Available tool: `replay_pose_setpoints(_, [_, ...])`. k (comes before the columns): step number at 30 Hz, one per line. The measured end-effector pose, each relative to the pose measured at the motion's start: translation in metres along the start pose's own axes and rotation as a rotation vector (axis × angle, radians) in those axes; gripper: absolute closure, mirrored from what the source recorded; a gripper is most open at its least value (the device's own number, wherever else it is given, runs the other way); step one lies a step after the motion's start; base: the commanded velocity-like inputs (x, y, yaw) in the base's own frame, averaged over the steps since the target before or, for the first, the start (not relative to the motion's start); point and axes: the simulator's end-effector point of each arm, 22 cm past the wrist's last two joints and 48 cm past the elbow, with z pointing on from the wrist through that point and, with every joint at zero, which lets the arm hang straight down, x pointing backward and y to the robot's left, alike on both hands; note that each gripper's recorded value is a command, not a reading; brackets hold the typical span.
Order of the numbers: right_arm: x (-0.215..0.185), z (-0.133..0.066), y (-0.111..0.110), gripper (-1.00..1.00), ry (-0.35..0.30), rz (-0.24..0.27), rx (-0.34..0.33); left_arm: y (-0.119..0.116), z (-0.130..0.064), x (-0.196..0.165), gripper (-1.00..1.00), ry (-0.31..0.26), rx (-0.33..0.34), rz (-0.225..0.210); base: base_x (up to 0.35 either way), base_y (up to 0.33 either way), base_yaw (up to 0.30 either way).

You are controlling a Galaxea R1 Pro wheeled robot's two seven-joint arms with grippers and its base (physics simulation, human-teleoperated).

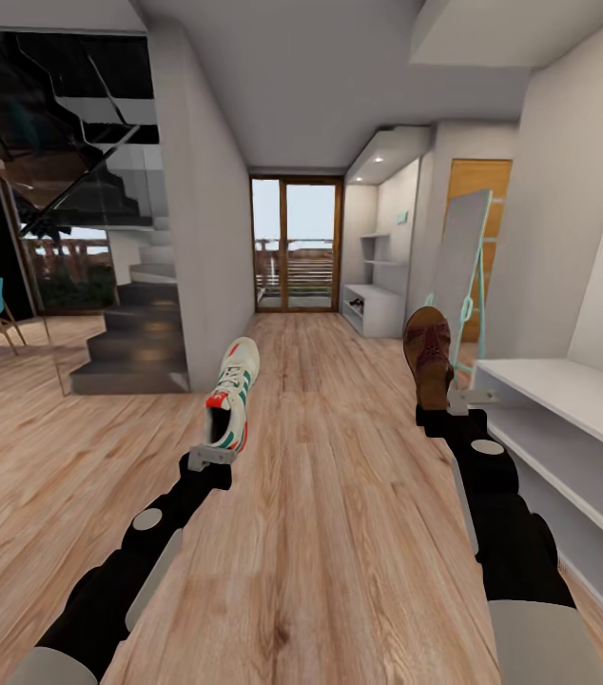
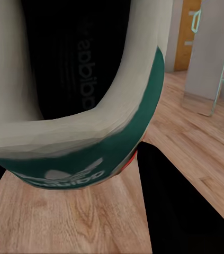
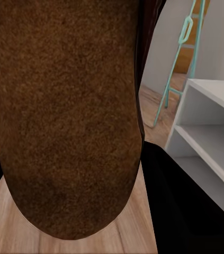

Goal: Pick up the two gym shoes and the two sandals from the corridor floor and place them onto the hallstand (shoe rack) in the corridor, making sure they are on the rack and not on the floor. Arrange them so the two gym shoes are next to each other and the two sandals are next to each other.

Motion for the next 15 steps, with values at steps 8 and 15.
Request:
replay_pose_setpoints(8, [0.0000, 0.0000, 0.0003, 1.00, 0.000, 0.000, -0.001, -0.0005, 0.0000, -0.0007, 1.00, -0.002, 0.001, 0.000, 0.346, 0.000, 0.000])
replay_pose_setpoints(15, [0.0001, 0.0000, 0.0002, 1.00, 0.000, 0.000, -0.001, -0.0005, 0.0000, -0.0007, 1.00, -0.001, 0.001, 0.000, 0.346, 0.000, 0.000])
